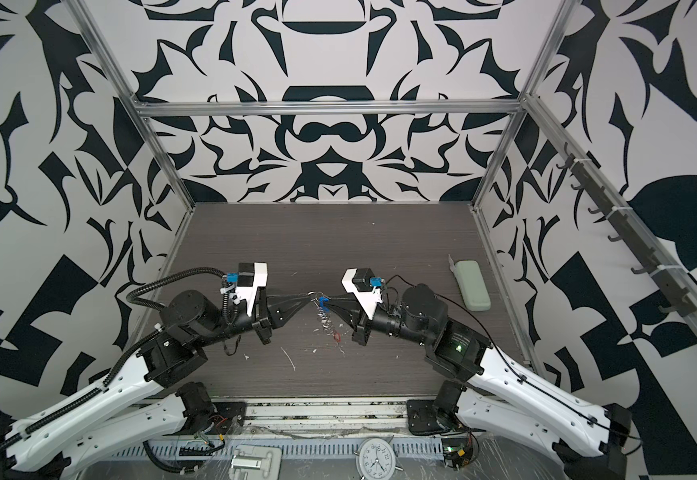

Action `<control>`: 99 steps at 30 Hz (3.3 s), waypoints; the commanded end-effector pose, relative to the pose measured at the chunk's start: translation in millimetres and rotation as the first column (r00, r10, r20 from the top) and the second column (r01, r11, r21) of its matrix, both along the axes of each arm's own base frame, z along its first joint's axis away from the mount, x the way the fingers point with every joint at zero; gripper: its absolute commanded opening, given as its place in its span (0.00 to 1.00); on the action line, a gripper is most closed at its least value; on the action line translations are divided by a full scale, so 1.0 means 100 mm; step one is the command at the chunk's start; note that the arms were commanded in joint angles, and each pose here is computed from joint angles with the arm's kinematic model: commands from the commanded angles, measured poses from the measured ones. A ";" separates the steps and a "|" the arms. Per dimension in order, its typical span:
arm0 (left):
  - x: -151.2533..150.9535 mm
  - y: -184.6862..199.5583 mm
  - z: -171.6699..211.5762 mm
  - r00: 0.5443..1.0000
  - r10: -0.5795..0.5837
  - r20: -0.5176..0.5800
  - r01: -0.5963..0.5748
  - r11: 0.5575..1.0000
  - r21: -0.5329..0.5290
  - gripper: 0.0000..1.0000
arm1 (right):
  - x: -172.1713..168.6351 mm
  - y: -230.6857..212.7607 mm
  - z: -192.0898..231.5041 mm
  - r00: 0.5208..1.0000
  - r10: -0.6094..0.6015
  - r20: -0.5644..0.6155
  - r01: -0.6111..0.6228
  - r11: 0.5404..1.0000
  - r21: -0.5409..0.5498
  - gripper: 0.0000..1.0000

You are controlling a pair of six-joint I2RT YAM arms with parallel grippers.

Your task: Remove the keys from the keyring

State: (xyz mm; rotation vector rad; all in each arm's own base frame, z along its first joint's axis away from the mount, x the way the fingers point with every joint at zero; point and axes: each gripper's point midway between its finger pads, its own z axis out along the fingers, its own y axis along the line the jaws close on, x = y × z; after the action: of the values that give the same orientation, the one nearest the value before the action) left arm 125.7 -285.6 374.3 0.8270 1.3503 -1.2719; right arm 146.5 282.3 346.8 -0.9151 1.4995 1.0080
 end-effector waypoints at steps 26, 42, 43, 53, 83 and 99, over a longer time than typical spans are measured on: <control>-0.37 0.01 0.10 0.981 -0.194 -0.004 0.194 0.981 -0.029 0.00 | 0.31 -0.01 0.09 0.987 -0.140 0.076 0.144 0.988 -0.061 0.00; -0.45 0.01 0.03 0.966 -0.241 -0.089 0.243 0.970 0.007 0.00 | 0.37 -0.19 0.32 0.963 -0.209 0.169 0.227 0.969 -0.099 0.00; -0.45 0.02 0.02 0.967 -0.238 -0.094 0.240 0.971 0.011 0.00 | 0.37 -0.20 0.33 0.963 -0.209 0.172 0.228 0.968 -0.103 0.00; -0.40 0.03 -0.08 0.970 -0.200 -0.135 0.212 0.974 0.080 0.00 | 0.31 -0.18 0.42 0.968 -0.159 0.195 0.192 0.968 -0.164 0.00; -0.61 0.05 -0.11 0.931 -0.309 -0.194 0.329 0.941 0.082 0.00 | 0.52 -0.08 0.50 0.936 -0.189 0.297 0.251 0.949 -0.188 0.00; -0.72 0.06 -0.13 0.906 -0.362 -0.221 0.383 0.922 0.061 0.00 | 0.51 -0.05 0.64 0.920 -0.165 0.355 0.242 0.953 -0.182 0.00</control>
State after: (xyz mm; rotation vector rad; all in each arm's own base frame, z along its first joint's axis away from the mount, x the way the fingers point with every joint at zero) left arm 105.2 -281.7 364.7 0.8708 1.5344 -1.4384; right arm 155.9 293.6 352.5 -1.2534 1.4737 0.6655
